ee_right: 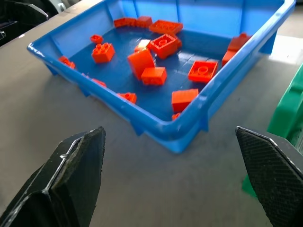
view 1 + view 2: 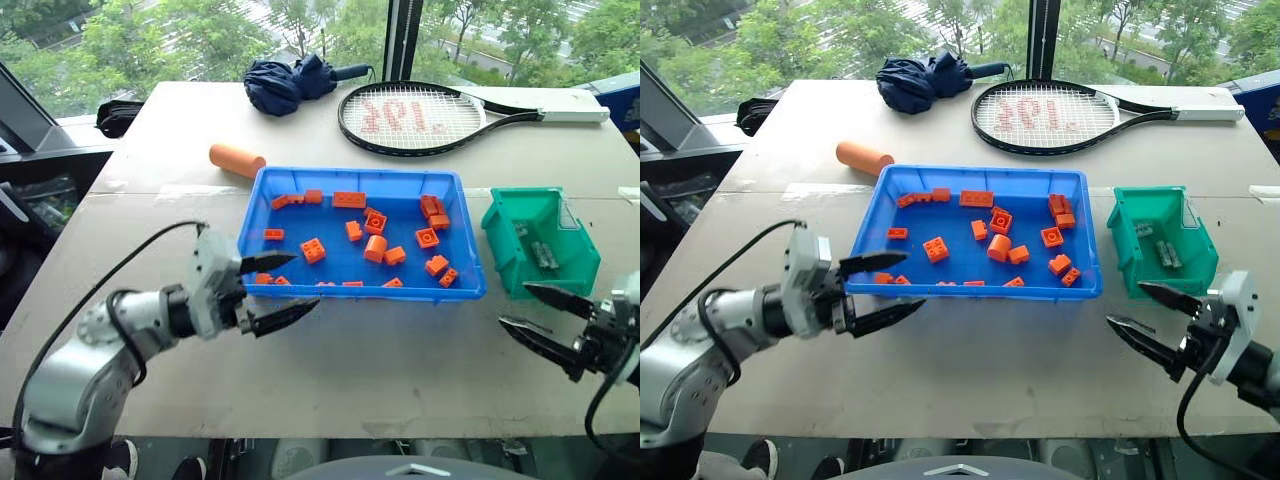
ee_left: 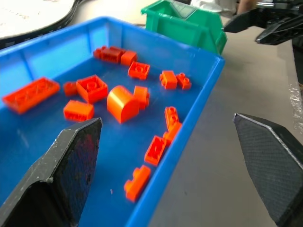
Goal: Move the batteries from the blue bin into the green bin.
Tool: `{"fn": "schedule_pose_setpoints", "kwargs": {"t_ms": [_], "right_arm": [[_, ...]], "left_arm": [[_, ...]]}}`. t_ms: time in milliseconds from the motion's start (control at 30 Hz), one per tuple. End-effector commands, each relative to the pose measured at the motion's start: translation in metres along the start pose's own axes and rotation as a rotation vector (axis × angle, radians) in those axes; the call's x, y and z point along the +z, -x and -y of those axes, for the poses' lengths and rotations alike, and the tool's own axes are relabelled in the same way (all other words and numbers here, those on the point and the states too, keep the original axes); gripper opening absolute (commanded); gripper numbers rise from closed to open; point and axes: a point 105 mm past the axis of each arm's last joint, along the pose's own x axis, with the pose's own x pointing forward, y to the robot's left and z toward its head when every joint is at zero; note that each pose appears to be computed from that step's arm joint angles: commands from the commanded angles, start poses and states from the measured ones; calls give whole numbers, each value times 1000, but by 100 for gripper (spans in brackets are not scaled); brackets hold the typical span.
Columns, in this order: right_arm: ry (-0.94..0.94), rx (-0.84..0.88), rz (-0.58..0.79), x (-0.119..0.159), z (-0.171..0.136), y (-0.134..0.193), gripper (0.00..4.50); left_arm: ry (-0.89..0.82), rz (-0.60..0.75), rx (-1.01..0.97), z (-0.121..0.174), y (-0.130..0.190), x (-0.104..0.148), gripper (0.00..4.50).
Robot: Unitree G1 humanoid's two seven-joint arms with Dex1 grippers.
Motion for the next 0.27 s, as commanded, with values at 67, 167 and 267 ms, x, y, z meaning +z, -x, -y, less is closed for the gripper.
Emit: {"fn": "schedule_pose_setpoints", "kwargs": {"t_ms": [67, 167, 267], "right_arm": [[95, -67, -89, -38, 18, 36, 441], [144, -43, -149, -52, 24, 45, 441], [150, -8, -154, -56, 29, 48, 441]], "left_arm": [[-9, -37, 41, 21, 9, -27, 450], [8, -74, 62, 28, 11, -54, 450], [7, -89, 67, 34, 12, -75, 450]]}}
